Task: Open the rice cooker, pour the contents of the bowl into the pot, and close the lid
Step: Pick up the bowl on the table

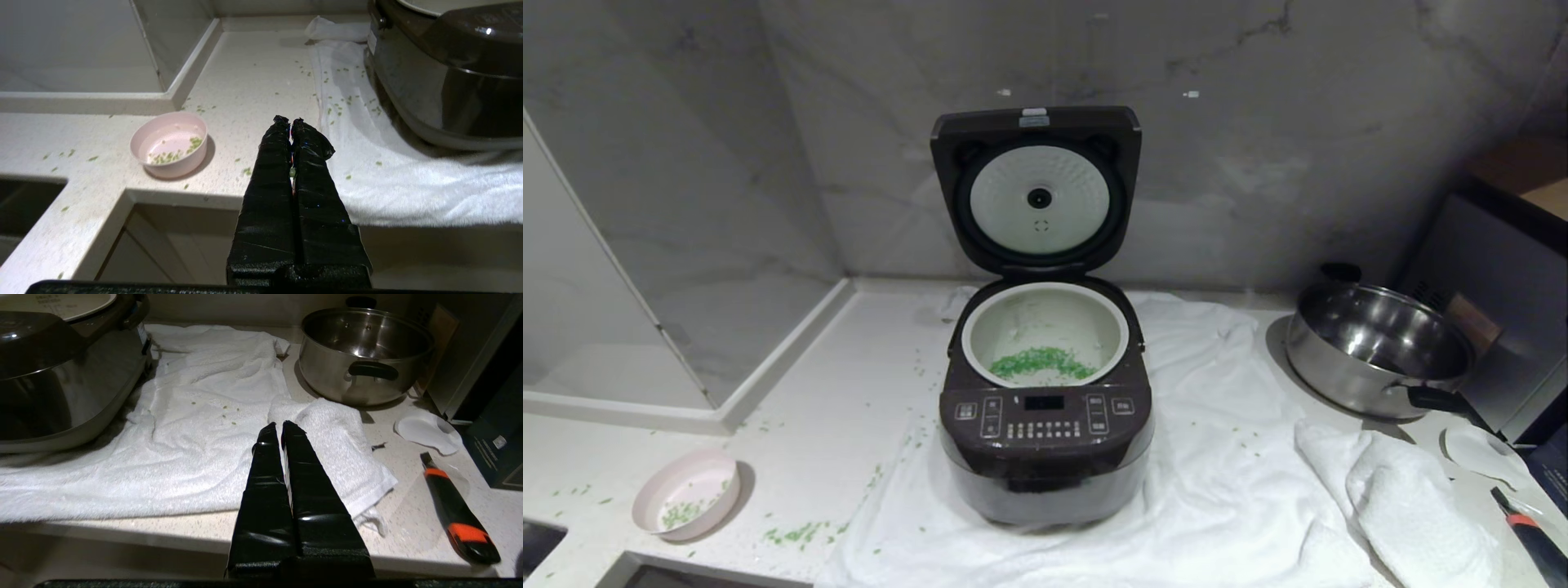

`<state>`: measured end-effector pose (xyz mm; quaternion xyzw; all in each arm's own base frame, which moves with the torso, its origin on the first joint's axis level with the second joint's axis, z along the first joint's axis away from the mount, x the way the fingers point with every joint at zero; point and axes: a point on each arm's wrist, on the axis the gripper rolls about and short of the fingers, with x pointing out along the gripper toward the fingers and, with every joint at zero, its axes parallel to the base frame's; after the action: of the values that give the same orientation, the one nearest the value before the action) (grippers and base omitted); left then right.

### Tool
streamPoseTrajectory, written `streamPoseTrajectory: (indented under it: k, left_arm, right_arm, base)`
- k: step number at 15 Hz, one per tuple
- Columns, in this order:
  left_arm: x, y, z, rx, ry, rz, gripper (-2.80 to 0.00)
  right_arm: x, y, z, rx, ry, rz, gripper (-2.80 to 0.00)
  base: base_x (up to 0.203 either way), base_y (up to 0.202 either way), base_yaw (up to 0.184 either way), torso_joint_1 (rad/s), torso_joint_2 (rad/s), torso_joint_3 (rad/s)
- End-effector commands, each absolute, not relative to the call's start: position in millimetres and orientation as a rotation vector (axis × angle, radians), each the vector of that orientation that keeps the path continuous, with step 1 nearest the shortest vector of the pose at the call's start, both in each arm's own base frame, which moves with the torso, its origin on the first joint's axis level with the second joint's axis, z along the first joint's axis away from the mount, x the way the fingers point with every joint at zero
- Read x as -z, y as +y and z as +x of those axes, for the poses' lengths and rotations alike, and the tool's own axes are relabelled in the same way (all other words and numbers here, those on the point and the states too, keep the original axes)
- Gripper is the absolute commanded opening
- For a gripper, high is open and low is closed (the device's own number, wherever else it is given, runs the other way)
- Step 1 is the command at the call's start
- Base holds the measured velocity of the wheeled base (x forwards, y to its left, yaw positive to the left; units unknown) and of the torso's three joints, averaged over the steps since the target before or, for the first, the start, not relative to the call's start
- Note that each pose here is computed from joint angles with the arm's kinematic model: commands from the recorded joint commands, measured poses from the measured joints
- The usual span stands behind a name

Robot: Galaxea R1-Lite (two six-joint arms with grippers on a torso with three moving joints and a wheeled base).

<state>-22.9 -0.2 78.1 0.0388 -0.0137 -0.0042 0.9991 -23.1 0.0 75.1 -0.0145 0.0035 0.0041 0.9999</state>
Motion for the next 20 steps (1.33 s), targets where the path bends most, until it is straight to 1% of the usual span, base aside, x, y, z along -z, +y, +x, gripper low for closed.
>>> streamPoseTrajectory:
  k: [1, 6, 10, 11, 12, 13, 14, 16, 18, 20]
  left_arm:
    - [-76.0, -0.2, -22.4, 0.007, -0.02, 0.077, -2.8]
    - [-76.1, -0.2, -22.4, 0.01, -0.022, 0.069, -2.8]
    - [-75.8, -0.1, -22.7, 0.001, -0.014, 0.055, -2.8]
    - [-81.4, 0.1, -24.1, -0.008, -0.026, 0.054, -2.8]
    - [-95.8, 0.4, -27.0, -0.025, -0.049, 0.044, -2.8]
    - [-119.4, 0.9, -30.2, -0.047, -0.067, 0.015, -2.8]
    - [-139.2, 1.3, -27.1, -0.063, -0.038, -0.01, -2.8]
    - [-169.0, 2.0, -6.2, -0.108, 0.092, -0.035, -2.8]
    - [-182.7, 4.1, 27.4, -0.18, 0.271, -0.034, -2.8]
    - [-186.5, 7.0, 60.9, -0.235, 0.439, -0.026, -2.8]
  right_arm:
    - [-75.2, 0.0, -23.0, -0.009, 0.008, -0.029, -2.8]
    - [-75.1, 0.0, -23.0, -0.009, 0.009, -0.029, -2.8]
    - [-75.1, 0.0, -23.0, -0.009, 0.008, -0.028, -2.8]
    - [-75.1, 0.0, -23.0, -0.009, 0.009, -0.028, -2.8]
    - [-75.2, 0.0, -23.0, -0.009, 0.008, -0.028, -2.8]
    - [-75.2, 0.0, -23.0, -0.009, 0.008, -0.028, -2.8]
    - [-75.1, 0.0, -23.0, -0.009, 0.009, -0.028, -2.8]
    - [-75.1, 0.0, -23.0, -0.009, 0.009, -0.028, -2.8]
    - [-75.1, 0.0, -23.0, -0.009, 0.009, -0.028, -2.8]
    - [-75.1, 0.0, -23.0, -0.009, 0.009, -0.028, -2.8]
  base:
    - [0.203, 0.0, 0.005, 0.006, 0.01, 0.002]
    - [0.188, 0.0, 0.001, 0.004, 0.0, 0.001]
    - [0.024, 0.0, 0.001, 0.005, 0.0, 0.0]
    - [0.0, 0.0, 0.0, 0.0, 0.0, 0.0]
    - [0.0, 0.0, 0.0, 0.0, 0.0, 0.0]
    - [0.0, 0.0, 0.0, 0.0, 0.0, 0.0]
    - [0.0, 0.0, 0.0, 0.0, 0.0, 0.0]
    - [0.0, 0.0, 0.0, 0.0, 0.0, 0.0]
    - [0.0, 0.0, 0.0, 0.0, 0.0, 0.0]
    - [0.0, 0.0, 0.0, 0.0, 0.0, 0.0]
